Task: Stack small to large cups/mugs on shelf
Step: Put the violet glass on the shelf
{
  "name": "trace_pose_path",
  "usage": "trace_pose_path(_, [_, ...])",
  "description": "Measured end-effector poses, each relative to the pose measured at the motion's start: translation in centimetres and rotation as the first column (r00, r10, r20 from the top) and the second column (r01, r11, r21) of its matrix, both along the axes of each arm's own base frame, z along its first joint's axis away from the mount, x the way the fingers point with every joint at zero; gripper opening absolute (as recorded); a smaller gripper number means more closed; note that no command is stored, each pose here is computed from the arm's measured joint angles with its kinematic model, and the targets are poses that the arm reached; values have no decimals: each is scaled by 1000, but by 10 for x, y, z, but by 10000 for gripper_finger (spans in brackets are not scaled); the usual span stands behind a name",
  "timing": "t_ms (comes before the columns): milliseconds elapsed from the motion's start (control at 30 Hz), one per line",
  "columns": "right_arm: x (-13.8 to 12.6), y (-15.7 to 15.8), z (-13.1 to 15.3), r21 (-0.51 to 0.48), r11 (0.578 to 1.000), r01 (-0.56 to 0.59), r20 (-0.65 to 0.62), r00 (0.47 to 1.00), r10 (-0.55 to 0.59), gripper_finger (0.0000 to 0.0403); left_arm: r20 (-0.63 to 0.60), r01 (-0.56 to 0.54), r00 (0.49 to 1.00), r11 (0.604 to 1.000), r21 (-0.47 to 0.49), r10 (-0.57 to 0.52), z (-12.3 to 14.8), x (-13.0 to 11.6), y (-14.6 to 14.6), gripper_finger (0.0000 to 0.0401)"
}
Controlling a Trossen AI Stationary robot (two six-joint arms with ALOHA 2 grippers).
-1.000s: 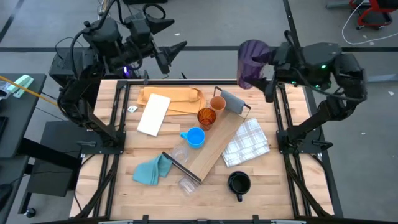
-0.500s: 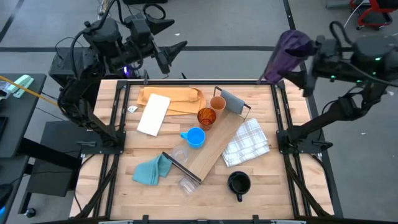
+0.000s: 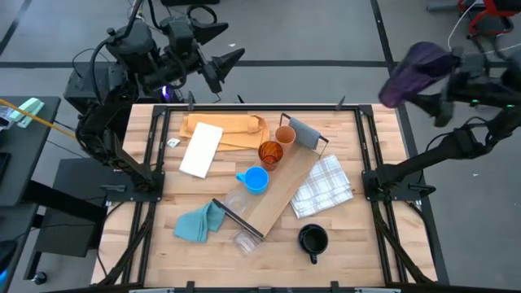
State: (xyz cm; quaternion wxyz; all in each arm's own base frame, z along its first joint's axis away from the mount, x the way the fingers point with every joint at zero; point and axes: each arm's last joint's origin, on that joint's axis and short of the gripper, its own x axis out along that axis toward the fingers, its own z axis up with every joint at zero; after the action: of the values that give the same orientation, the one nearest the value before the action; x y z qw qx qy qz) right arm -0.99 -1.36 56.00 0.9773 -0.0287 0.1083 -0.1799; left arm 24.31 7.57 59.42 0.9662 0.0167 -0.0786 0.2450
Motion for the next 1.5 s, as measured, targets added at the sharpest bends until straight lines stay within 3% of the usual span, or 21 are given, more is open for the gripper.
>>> trace_pose_path(300, [-56,-5,-13,67,998,8,109,994,-16,356,22,8,1000,999,-37,-7,0,0,0,398])
trace_pose_path(800, [-54,-6,-83,172,982,77,12,997,-80,357,54,9,999,1000,-28,-7,3,0,0,398])
trace_pose_path(1033, [-21,-2,-123,234,971,36,87,995,-57,357,55,9,998,1000,-28,-7,3,0,0,398])
trace_pose_path(1367, [70,9,-175,296,954,-38,91,996,11,357,52,8,999,1000,-26,-7,3,0,0,398])
trace_pose_path(1500, [94,11,-185,318,946,-59,143,990,13,357,47,6,999,1000,-19,-6,3,0,0,398])
